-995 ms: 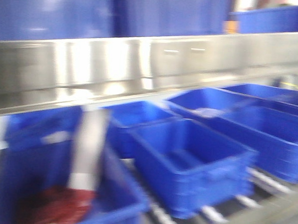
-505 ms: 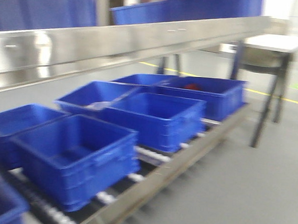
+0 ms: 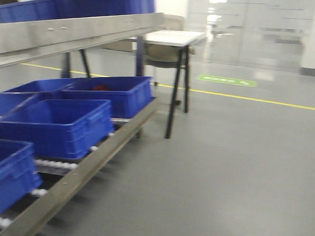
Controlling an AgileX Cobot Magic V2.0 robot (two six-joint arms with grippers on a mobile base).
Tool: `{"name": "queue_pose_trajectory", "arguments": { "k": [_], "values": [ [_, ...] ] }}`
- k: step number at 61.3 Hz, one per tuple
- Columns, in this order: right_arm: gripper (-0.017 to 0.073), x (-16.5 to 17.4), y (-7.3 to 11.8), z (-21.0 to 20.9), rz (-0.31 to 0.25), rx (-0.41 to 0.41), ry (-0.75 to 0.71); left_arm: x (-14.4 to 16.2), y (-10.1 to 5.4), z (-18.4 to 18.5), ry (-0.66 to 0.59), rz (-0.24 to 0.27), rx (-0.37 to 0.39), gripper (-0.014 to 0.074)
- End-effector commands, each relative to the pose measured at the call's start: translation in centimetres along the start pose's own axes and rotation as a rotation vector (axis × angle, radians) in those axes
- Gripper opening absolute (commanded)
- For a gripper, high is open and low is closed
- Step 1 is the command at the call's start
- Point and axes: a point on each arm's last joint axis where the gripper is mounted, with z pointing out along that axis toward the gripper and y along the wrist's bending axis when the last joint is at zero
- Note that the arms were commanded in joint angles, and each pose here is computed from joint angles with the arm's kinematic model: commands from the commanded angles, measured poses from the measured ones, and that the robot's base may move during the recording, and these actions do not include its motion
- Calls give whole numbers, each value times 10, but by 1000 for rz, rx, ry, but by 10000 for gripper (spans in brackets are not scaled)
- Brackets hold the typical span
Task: Grab orange capacitor from left shelf to right conveyor
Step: 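Turn the base away from the shelf while holding the cylinder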
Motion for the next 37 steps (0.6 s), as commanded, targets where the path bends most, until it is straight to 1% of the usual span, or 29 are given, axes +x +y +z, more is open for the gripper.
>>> {"name": "queue_pose_trajectory", "arguments": {
  "k": [1, 37],
  "values": [
    [57, -15, 0, -2, -17, -1, -100, -10, 0, -2, -104, -3, -2, -127],
    [57, -15, 0, -2, -17, -1, -100, -10, 0, -2, -104, -3, -2, -127]
  ]
}}
